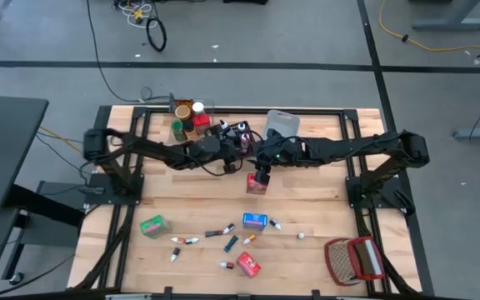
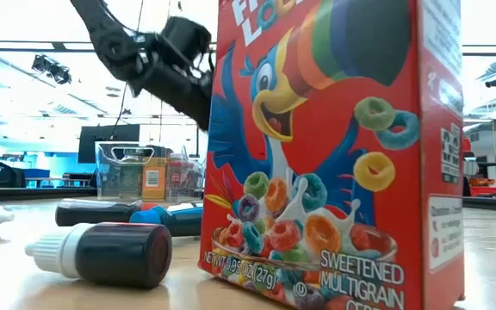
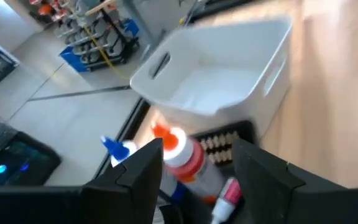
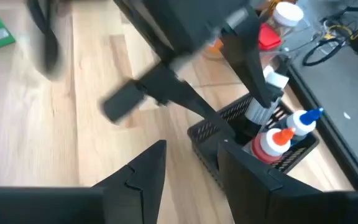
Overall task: Pick & Place Kitchen Items
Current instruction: Put the red food coloring bottle into the black bin
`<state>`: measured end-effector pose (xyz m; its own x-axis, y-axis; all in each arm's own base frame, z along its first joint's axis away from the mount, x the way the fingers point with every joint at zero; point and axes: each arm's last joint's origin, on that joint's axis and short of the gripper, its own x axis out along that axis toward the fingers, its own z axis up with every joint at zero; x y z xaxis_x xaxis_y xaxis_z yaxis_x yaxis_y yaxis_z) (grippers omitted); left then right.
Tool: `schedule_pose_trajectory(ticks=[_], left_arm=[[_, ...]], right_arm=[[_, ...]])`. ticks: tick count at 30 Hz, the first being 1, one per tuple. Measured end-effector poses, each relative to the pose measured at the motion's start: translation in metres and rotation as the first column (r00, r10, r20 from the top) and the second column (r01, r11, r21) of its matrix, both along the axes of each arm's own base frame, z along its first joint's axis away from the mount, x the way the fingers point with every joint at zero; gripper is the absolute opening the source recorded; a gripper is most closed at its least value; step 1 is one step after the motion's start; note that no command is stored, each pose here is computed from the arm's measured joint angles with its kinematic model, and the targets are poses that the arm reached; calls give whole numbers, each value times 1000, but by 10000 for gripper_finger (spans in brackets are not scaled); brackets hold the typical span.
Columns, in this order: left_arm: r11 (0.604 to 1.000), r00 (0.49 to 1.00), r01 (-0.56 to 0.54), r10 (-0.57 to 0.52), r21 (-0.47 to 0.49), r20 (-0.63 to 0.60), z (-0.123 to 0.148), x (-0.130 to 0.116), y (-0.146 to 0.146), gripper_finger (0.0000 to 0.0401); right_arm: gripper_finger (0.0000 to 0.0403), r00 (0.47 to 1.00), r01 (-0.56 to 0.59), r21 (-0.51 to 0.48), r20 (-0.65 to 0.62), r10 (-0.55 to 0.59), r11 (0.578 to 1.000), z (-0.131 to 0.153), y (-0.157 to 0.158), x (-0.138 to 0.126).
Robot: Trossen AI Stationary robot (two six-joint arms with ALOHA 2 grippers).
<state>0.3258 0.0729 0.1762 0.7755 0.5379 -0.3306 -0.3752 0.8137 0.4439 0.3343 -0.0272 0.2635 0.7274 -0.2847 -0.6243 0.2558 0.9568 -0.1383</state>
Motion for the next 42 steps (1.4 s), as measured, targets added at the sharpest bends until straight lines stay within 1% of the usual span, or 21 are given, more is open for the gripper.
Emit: schedule_pose_trajectory(ticks=[4,6,10,11,13,16,18,20,25,26,29,31,34,36,38,40,42], left_arm=[[996,997,56,-52,-72,51,34,-16,-15,195],[988,994,104,-99,-113,46,48,-27,-22,192],[954,977,212,-208,-214,40,71,-52,-38,188],[938,970,241,-237,-251,45,75,-57,-42,188],[891,952,301,-301,-341,55,81,-68,-51,187],[792,921,376,-378,-480,98,88,-81,-64,187],[731,907,397,-406,-555,113,90,-86,-73,187],[694,901,396,-419,-601,109,89,-89,-82,187],[627,882,396,-463,-671,89,82,-93,-108,187],[619,873,403,-481,-674,80,78,-93,-114,187],[613,843,411,-537,-674,25,63,-97,-135,187],[609,828,448,-559,-654,47,55,-97,-150,187],[602,821,475,-566,-642,77,40,-95,-172,189],[618,818,484,-571,-620,70,33,-94,-185,193],[649,826,479,-561,-591,53,25,-92,-195,201],[673,835,464,-549,-577,31,16,-90,-202,212],[681,842,443,-539,-583,11,5,-87,-209,226]], right_arm=[[155,1000,-4,-1,1,4,1000,0,2,0],[155,1000,-6,0,7,6,1000,0,3,1],[155,1000,7,17,12,-7,1000,0,3,1],[155,1000,6,17,12,-6,1000,0,3,1],[155,1000,5,17,12,-5,1000,0,4,1],[155,1000,5,16,12,-5,1000,0,4,1],[155,1000,5,15,15,-5,1000,1,4,1],[155,1000,5,14,21,-5,1000,1,4,1],[155,1000,-2,6,27,1,1000,2,4,2],[155,1000,-1,7,28,1,1000,2,4,2],[155,1000,3,12,31,-3,1000,2,4,2],[155,999,4,14,32,-5,1000,2,4,2],[155,999,4,14,36,-5,1000,2,4,2],[155,999,4,14,37,-5,1000,2,4,3],[155,999,4,14,37,-4,1000,1,4,4],[155,999,3,14,39,-4,1000,-1,4,5],[155,1000,-1,14,30,0,1000,-3,5,6]])
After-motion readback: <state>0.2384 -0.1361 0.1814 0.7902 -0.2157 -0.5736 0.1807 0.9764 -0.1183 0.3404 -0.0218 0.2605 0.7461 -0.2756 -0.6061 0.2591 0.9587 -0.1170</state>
